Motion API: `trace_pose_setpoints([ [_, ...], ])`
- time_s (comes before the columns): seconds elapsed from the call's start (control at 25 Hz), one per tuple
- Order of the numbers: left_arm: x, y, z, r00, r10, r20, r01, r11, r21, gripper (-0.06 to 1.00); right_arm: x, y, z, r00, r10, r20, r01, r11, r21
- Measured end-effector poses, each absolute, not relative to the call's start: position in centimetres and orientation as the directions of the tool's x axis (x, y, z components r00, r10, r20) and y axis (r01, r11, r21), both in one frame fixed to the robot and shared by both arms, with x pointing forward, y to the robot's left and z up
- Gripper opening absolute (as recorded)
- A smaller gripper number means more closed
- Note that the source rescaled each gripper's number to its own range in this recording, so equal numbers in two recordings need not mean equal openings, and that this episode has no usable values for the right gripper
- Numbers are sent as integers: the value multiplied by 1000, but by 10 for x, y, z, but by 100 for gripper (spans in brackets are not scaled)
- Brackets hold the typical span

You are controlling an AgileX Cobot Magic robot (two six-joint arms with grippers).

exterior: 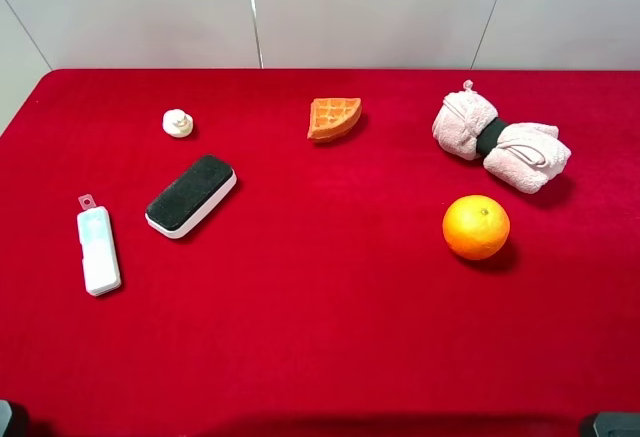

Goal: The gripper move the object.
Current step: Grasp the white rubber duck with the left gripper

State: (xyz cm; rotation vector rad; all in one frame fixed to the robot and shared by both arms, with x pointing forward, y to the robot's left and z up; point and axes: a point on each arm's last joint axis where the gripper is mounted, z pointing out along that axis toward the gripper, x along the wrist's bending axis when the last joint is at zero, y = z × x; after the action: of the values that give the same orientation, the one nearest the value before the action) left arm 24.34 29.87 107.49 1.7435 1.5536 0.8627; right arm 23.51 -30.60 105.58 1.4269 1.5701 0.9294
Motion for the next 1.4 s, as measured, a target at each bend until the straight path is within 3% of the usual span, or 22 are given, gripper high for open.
trace_pose_setpoints([
  [0.32, 293, 298, 1068, 98, 995, 34, 773, -98, 627, 97, 235, -306, 1056, -41, 996, -83, 406, 93, 909],
  [0.72, 353, 298, 1051, 103, 995, 13, 900, -99, 424, 94, 235, -306, 1056, -41, 996, -83, 406, 93, 909],
  [1.4, 480, 293, 1053, 88, 995, -47, 957, -71, 283, 95, 235, -306, 1056, -41, 996, -83, 406, 93, 909],
])
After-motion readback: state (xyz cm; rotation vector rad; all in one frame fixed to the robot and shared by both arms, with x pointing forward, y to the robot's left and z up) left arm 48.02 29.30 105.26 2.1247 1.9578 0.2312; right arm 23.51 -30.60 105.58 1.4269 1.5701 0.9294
